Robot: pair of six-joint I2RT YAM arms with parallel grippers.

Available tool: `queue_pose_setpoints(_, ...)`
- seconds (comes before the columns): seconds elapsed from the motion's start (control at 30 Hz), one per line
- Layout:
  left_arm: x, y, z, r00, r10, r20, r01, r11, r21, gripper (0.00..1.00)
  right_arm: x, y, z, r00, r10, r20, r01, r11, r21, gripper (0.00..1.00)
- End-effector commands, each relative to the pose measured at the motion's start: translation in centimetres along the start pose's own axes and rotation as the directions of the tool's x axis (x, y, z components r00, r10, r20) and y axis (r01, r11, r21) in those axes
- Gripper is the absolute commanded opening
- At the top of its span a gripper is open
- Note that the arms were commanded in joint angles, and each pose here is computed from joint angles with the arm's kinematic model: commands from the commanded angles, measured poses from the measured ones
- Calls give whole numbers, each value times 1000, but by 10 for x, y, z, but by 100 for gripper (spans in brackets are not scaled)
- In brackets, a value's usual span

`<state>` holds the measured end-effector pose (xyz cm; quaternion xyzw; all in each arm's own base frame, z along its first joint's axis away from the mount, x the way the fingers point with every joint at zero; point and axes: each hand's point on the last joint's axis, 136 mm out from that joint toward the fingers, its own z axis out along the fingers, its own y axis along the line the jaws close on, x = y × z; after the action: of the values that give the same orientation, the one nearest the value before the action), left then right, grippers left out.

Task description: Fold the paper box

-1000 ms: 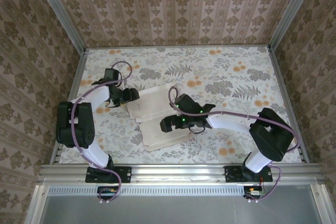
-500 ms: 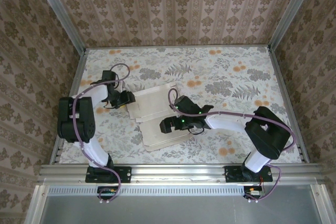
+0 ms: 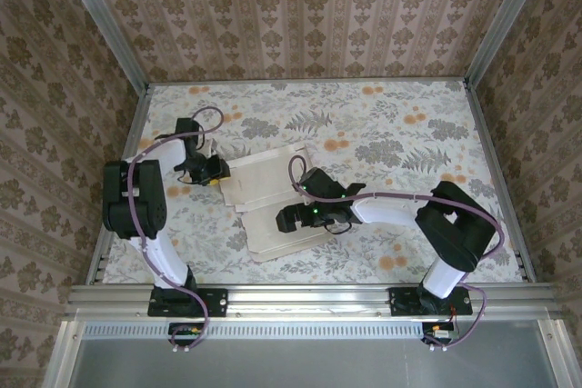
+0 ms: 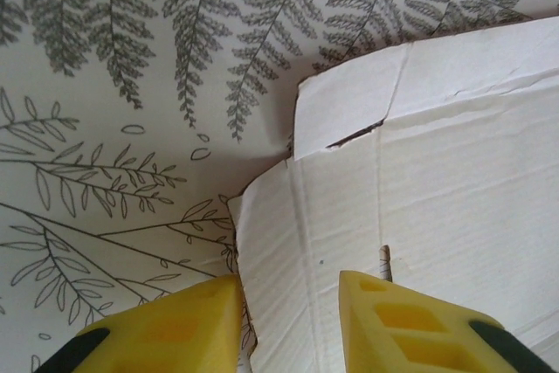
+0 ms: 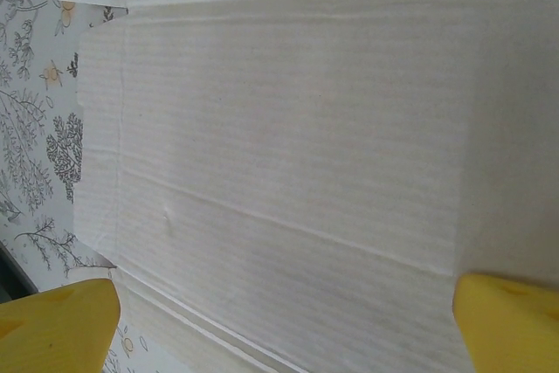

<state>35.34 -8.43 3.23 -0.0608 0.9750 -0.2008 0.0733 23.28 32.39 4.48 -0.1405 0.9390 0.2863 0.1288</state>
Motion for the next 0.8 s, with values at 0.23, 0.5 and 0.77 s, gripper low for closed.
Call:
queue_pose_setpoints(0.23, 3, -2, -1, 999, 2, -51, -1, 1000, 24, 21, 10, -4, 10, 999, 19, -41, -19, 1000, 7, 99)
queue_pose_setpoints(0.5, 0, -11, -6, 1000, 10, -10, -9, 998, 68, 8, 10, -5, 11, 999, 27, -40, -26, 1000, 7, 99)
queue_pose_setpoints(0.77, -3, -39, -15, 986, 103, 135, -127, 975, 184, 7, 8, -14, 12, 996, 93, 7, -93, 995, 37, 99)
